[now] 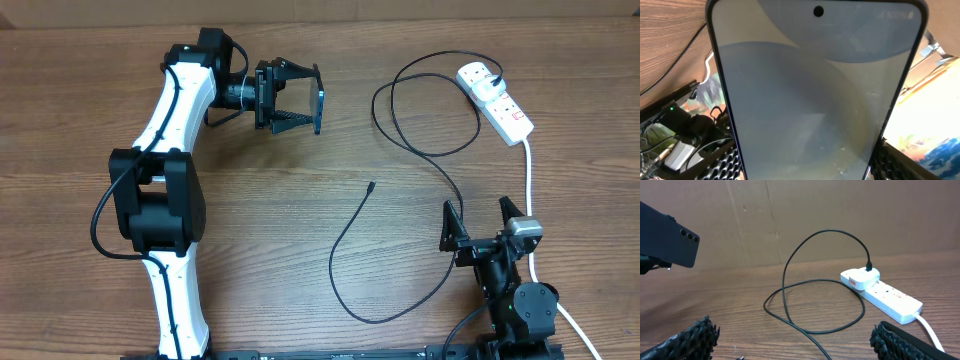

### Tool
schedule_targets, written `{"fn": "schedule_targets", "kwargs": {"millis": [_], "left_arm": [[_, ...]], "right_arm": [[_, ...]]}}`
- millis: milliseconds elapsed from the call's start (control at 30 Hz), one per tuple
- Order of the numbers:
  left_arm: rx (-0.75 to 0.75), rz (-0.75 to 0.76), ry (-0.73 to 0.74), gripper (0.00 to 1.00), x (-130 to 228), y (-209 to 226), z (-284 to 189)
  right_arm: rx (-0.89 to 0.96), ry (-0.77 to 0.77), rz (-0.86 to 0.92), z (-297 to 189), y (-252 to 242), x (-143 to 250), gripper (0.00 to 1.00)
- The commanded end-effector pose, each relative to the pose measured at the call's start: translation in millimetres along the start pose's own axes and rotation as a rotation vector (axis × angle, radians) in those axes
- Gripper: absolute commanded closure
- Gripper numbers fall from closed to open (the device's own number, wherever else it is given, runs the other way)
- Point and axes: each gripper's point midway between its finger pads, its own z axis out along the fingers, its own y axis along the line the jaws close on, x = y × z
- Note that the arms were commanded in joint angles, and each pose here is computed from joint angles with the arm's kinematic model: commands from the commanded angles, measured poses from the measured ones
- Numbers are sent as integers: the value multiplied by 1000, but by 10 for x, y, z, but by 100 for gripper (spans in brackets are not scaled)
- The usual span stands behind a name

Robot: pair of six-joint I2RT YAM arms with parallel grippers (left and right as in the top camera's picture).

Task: Plug charger to phone and switch on socket
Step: 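Move the right gripper toward the held phone's bottom edge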

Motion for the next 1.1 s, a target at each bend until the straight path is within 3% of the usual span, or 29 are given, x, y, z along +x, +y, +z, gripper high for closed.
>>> {"fn": "schedule_targets", "kwargs": {"millis": [0, 67, 200, 300, 400, 433, 567, 733, 867, 1000, 1067], "left_arm": [[51, 16, 45, 28, 95, -150, -25], [51, 17, 45, 28, 95, -150, -25], [51, 21, 45, 28, 94, -150, -25], [51, 24, 45, 28, 94, -150, -25], [51, 27, 45, 28, 94, -150, -25], [51, 27, 45, 28, 94, -150, -25], [51, 27, 45, 28, 94, -149, -23], [49, 27, 45, 29, 95, -147, -16], [48, 27, 44, 29, 94, -145, -16], [48, 26, 44, 29, 94, -145, -16], [48, 27, 44, 29, 94, -145, -16]], "right_arm": [[2, -7, 2, 0, -11, 10, 0], [-46, -3, 49, -1, 72, 12, 0], [-512, 177, 511, -241, 873, 57, 0], [-537, 177, 723, -261, 907, -110, 0], [-686, 59, 691, -413, 1060, -494, 0], [-779, -42, 676, -570, 1140, -815, 0], [-778, -107, 582, -716, 1196, -1261, 0], [-555, 104, 349, -490, 1127, -1425, 0], [-492, 374, 338, -156, 1163, -1506, 0], [-519, 606, 415, 157, 1288, -1496, 0], [-683, 681, 475, 268, 1519, -1551, 0]]}}
